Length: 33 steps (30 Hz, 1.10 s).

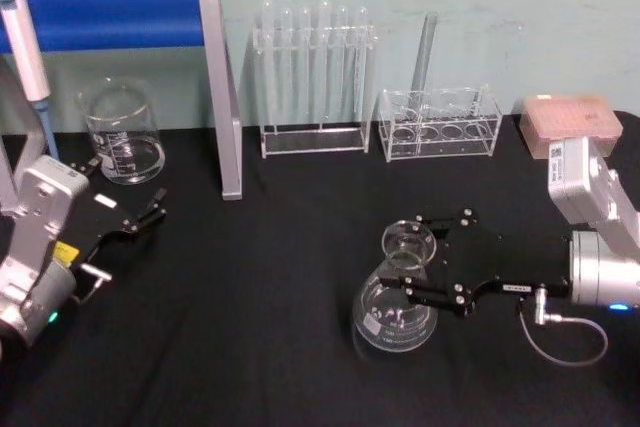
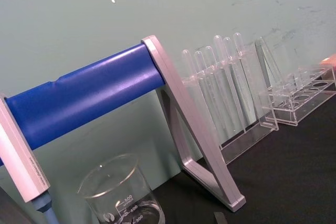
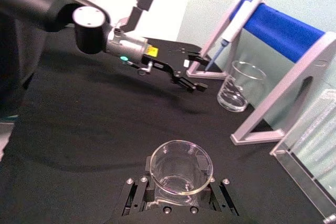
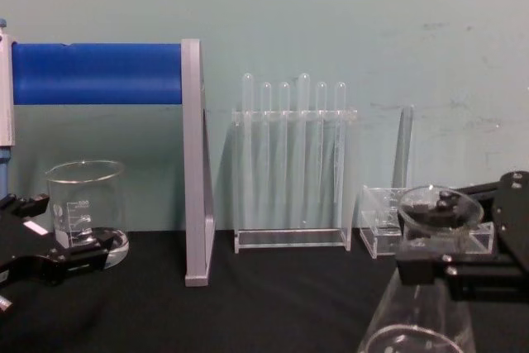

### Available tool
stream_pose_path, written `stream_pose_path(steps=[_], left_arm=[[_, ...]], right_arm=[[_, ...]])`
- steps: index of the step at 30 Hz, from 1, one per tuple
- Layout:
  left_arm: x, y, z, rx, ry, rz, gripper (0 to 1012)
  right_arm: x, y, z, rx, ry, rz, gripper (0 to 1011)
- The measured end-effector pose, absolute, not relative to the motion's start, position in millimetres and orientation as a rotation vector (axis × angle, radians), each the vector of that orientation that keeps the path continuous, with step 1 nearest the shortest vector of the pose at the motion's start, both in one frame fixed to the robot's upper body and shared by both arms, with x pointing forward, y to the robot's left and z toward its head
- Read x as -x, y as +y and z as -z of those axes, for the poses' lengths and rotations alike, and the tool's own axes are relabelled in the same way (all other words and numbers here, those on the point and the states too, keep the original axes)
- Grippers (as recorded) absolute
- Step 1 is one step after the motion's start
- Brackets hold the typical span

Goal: Grasp the erlenmeyer flask with one hand, shake it three times, then place it back.

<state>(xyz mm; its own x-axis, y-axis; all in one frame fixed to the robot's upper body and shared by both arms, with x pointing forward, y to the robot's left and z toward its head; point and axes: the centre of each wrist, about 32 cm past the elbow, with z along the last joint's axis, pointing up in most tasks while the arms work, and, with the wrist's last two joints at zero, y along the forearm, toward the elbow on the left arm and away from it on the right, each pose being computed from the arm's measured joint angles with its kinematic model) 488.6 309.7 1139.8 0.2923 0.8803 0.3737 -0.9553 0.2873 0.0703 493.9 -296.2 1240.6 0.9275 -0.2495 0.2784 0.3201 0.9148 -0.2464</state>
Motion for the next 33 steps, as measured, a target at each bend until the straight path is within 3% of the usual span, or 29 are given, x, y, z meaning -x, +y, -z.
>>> stream_pose_path(steps=[15,24,33], left_arm=[[-489,310,-1140,-0.304,-0.285,-1.248,1001],[-489,310,-1140,-0.304,-0.285,-1.248,1001],[-489,310,-1140,-0.304,-0.285,-1.248,1001]], right_arm=[[-496,-298,-1239,0.286,-0.241,0.294,457],[-502,-293,-1238,0.282,-0.194,0.475,457],[-510,-286,-1240,0.272,-0.121,0.775,457]])
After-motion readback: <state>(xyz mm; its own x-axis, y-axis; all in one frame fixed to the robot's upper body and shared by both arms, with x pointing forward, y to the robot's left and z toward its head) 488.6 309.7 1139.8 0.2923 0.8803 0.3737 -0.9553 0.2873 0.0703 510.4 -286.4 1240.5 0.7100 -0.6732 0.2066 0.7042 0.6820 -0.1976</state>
